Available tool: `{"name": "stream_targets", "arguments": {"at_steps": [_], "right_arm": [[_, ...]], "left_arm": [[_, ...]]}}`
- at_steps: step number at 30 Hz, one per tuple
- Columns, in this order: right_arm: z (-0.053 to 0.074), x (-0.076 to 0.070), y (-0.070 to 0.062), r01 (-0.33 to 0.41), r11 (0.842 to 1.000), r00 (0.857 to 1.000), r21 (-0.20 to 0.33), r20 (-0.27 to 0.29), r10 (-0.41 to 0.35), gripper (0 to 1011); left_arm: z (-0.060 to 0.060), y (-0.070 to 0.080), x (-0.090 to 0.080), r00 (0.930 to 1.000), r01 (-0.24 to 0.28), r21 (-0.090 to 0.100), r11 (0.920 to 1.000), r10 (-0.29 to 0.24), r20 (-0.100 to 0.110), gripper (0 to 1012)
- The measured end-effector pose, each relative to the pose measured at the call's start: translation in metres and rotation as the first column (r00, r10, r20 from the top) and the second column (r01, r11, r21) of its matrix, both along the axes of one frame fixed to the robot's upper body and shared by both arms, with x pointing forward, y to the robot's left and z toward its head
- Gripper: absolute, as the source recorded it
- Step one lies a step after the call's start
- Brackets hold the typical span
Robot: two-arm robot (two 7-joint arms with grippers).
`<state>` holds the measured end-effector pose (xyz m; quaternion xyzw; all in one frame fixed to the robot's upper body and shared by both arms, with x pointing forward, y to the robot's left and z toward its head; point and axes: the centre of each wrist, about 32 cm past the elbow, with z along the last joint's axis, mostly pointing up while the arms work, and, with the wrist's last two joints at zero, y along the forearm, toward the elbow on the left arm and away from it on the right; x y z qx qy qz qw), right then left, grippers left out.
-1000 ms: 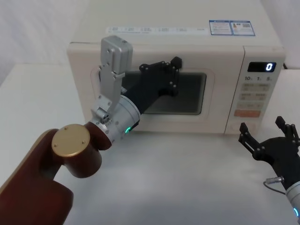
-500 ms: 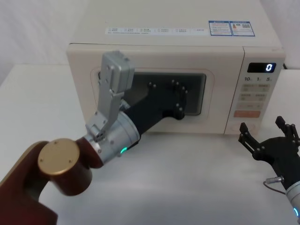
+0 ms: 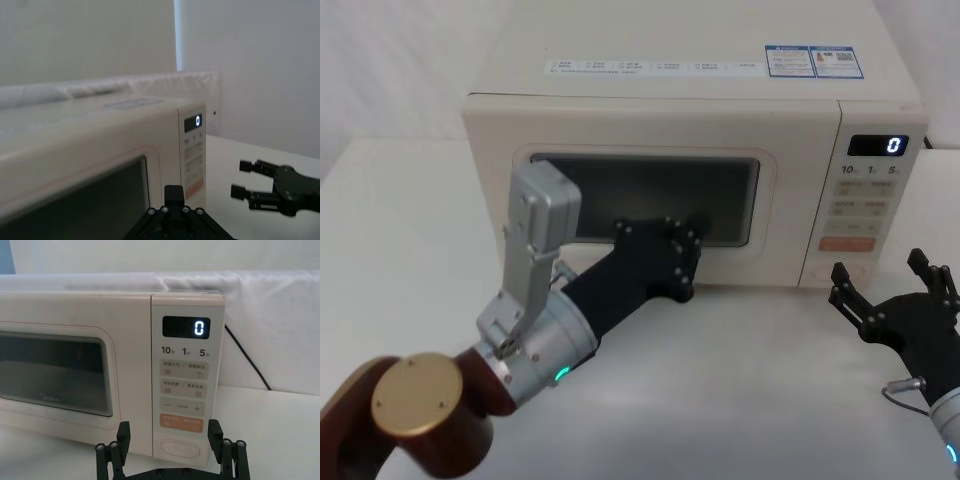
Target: Press the button to open the microwave door with one hand; close the microwave door with the other hand.
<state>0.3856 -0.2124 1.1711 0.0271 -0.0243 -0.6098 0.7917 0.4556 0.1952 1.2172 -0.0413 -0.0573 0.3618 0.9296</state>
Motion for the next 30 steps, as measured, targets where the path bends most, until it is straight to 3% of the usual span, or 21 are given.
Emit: {"name": "stream_targets", "arguments": {"at_steps": [5,10,12,16,19,23,26,30], "right_arm": [[0.0,0.0,0.0,0.0,1.0,1.0,0.0,0.0,0.0,1002],[0.0,0.0,0.0,0.0,1.0,1.0,0.0,0.0,0.0,1002],[0.0,0.0,0.0,0.0,1.0,1.0,0.0,0.0,0.0,1002],[0.0,0.0,0.0,0.0,1.0,1.0,0.0,0.0,0.0,1002],[0.0,0.0,0.0,0.0,1.0,1.0,0.0,0.0,0.0,1002],[0.0,0.0,0.0,0.0,1.0,1.0,0.0,0.0,0.0,1002],[0.0,0.0,0.0,0.0,1.0,1.0,0.0,0.0,0.0,1002],[0.0,0.0,0.0,0.0,1.0,1.0,0.0,0.0,0.0,1002]], "left_arm": [[-0.006,0.002,-0.006,0.9997,-0.021,0.0,0.9998,0.021,-0.01,0],[-0.011,0.004,-0.015,0.9946,-0.104,-0.01,0.9946,0.104,0.003,0],[-0.014,0.005,-0.02,0.9894,-0.144,-0.012,0.9895,0.144,0.013,0],[-0.016,0.009,-0.029,0.9752,-0.219,-0.019,0.9756,0.219,0.032,0],[-0.018,0.016,-0.038,0.9601,-0.276,-0.022,0.9609,0.277,0.041,0],[-0.018,0.024,-0.046,0.9497,-0.309,-0.031,0.9505,0.31,0.041,28],[-0.017,0.028,-0.05,0.9411,-0.334,-0.04,0.9417,0.336,0.04,105],[-0.016,0.037,-0.059,0.921,-0.386,-0.043,0.9215,0.388,0.038,229]]}}
